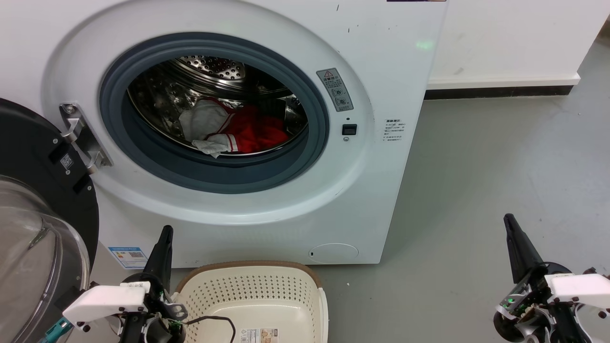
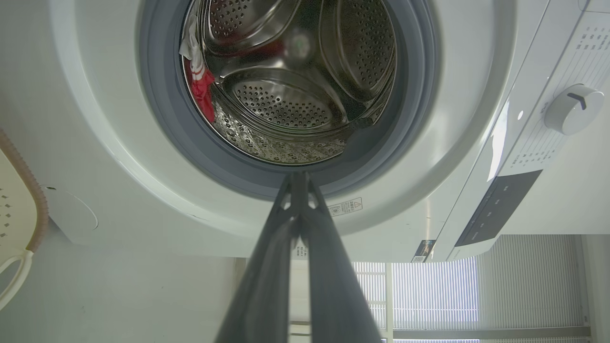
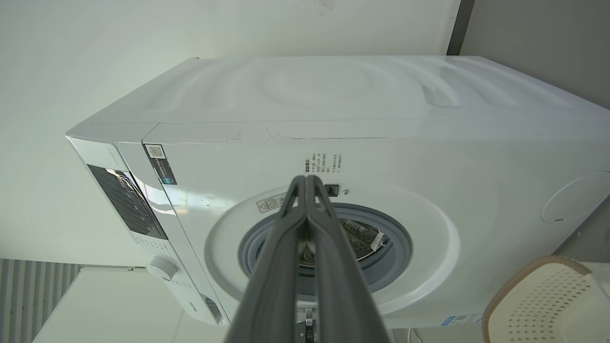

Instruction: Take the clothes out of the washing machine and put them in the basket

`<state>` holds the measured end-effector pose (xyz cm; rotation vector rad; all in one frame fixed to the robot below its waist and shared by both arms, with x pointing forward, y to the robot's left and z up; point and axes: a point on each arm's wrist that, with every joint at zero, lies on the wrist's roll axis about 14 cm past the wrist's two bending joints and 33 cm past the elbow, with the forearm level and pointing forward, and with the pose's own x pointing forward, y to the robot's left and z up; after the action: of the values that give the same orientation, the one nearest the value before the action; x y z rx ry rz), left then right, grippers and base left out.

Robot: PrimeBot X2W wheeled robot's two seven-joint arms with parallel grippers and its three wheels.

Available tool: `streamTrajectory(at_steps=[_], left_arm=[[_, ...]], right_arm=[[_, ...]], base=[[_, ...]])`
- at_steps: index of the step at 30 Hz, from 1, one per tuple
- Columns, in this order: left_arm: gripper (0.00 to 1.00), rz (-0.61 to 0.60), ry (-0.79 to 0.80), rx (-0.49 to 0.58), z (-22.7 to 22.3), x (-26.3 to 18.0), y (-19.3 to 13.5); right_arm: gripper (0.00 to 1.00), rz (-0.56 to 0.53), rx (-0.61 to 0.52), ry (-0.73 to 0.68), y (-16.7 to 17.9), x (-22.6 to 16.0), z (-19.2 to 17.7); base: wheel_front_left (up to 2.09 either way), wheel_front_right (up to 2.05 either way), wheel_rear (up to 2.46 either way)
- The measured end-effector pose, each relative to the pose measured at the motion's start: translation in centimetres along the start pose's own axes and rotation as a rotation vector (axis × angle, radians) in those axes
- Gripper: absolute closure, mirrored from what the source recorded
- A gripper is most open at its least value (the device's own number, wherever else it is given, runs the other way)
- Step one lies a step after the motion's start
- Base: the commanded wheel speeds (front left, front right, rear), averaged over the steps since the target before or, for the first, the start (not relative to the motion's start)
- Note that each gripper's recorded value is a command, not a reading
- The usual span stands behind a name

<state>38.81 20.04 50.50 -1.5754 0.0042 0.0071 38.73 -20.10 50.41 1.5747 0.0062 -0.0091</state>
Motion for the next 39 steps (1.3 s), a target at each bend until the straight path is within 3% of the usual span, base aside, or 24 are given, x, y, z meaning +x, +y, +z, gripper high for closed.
streamTrajectory(at_steps=[22,23,29,39], left_arm=[[1.0,0.0,0.0,0.0,0.0,0.0,0.0],[0.0,0.0,0.0,0.0,0.0,0.0,0.0],[0.0,0.074,0.0,-0.006,-0.2,-1.1,2.5],[0.0,0.061,-0.007,0.041,-0.8,-0.9,2.0]], right_arm=[[1.0,0.0,0.0,0.0,0.0,0.0,0.0],[0.0,0.0,0.0,0.0,0.0,0.0,0.0],[0.0,-0.07,0.005,-0.007,-2.4,-1.1,0.0],[0.0,-0.062,-0.06,-0.024,-2.1,-1.1,-0.2]], base=[[0.0,0.0,0.0],[0.0,0.0,0.0],[0.0,0.0,0.0],[0.0,0.0,0.0]])
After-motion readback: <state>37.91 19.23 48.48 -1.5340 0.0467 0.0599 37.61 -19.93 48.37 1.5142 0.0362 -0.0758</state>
